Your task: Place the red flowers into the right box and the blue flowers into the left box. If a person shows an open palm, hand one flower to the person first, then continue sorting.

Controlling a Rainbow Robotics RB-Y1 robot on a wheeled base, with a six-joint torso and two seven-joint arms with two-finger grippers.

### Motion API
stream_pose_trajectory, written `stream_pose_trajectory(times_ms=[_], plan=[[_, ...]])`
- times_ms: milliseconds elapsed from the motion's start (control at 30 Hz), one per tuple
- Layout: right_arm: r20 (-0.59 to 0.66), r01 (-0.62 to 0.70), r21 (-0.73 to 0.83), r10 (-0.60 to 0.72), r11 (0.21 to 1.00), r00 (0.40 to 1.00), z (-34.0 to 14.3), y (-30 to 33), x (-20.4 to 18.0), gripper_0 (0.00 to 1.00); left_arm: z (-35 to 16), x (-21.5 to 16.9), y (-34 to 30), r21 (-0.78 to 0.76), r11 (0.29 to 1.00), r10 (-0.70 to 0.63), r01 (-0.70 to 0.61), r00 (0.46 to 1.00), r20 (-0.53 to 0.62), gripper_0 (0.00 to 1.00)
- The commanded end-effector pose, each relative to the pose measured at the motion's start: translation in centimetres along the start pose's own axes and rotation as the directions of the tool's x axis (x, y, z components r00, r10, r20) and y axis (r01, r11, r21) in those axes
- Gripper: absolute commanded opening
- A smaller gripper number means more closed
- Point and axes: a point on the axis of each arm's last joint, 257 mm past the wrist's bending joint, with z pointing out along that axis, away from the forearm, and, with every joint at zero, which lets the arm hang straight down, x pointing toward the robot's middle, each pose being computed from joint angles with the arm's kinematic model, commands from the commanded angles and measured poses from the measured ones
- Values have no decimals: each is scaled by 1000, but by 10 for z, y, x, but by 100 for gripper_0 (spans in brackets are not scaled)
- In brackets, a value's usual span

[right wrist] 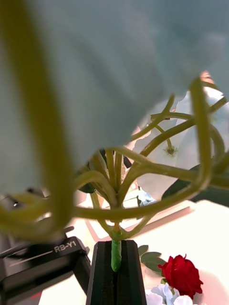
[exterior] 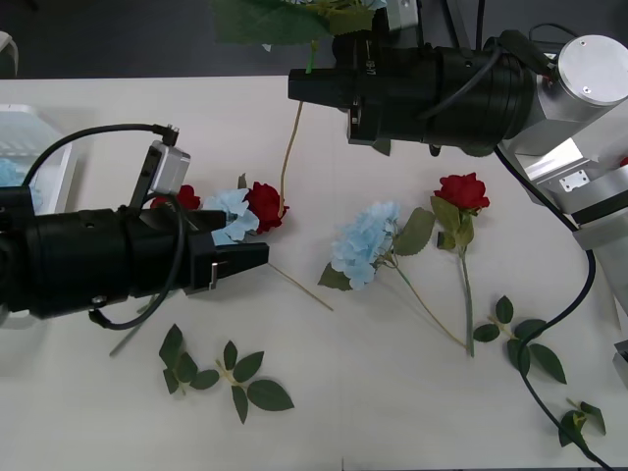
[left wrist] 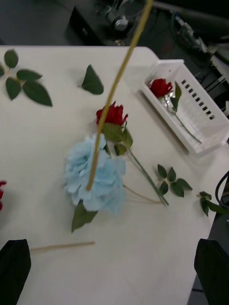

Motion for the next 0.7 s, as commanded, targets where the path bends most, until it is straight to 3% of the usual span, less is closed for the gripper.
stream_pose_trajectory(times_ms=[33,433,500,533,567,700], plan=[[13,49,-37,-49,998,999,12,16,-11,0,18,-36,-20,50,997,53,-58,993,110,100],[20,44,-34,-43,998,999,10,16,-7,0,63,-77,-5,-6,986,163,-169,940,299,100],[20,47,-32,-47,998,999,10,15,-7,0,65,-76,-2,-10,985,169,-175,938,304,51],[20,49,-32,-48,998,999,10,15,-7,0,65,-76,-3,-3,986,161,-168,938,306,17],[21,48,-32,-48,998,999,10,15,-7,0,65,-77,-3,-1,986,158,-166,939,306,0],[22,48,-31,-48,998,999,10,15,-7,0,63,-77,-2,6,987,151,-160,941,304,0]])
